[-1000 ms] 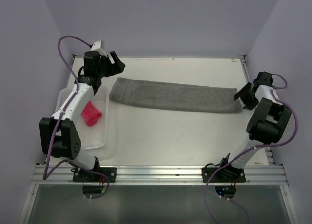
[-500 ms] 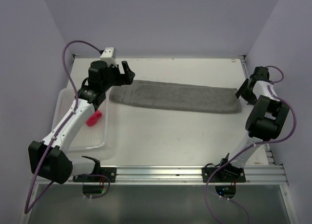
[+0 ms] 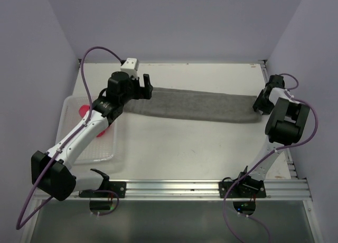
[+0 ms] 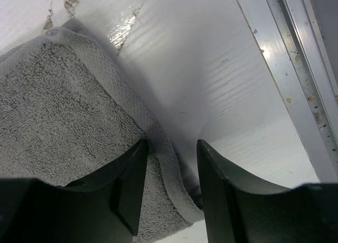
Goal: Roll the towels
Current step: Fold the towel
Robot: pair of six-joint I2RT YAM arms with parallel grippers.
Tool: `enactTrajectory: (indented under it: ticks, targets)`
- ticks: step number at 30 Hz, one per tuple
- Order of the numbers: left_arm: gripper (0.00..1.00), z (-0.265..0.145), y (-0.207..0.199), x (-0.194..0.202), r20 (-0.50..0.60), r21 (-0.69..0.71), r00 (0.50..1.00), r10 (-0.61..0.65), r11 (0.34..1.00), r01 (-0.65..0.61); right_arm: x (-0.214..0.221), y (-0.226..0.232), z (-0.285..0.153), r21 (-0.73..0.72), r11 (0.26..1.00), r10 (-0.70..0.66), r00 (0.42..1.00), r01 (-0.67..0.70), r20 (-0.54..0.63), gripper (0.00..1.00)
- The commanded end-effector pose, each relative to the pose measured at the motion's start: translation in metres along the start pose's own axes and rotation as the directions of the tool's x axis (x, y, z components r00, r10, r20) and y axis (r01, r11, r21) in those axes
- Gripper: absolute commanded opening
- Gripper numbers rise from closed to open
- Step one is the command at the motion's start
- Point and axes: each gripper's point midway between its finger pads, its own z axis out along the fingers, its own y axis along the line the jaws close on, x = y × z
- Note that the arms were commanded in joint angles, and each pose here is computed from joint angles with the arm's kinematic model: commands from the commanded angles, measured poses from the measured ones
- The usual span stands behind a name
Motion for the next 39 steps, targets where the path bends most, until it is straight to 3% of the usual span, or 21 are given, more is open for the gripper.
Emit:
enactTrajectory:
  ticks: [1,21,28,39]
  targets:
    - [0.95,-0.007,0.004,-0.010,0.037,-0.032,0.999,0.036,0.999,-0.034,-0.008,0.004,0.011,-0.016,0.999,-0.028,0.999,0.028,0.023,0.45]
    - [0.96,-0.004,0.007,-0.008,0.027,-0.047,0.999,0.043,0.998,-0.042,0.029,0.012,0.014,-0.070,0.996,-0.062,0.983,0.051,-0.173,0.21]
    - [0.96,-0.009,0.009,-0.012,0.048,-0.058,0.998,0.047,0.997,-0.044,0.027,0.012,0.000,-0.072,0.996,-0.054,0.986,0.043,-0.158,0.00]
    - [0.96,-0.011,0.006,-0.014,0.054,-0.043,0.998,0.044,0.998,-0.042,0.002,0.021,-0.056,-0.084,0.996,-0.033,0.998,0.029,-0.049,0.00]
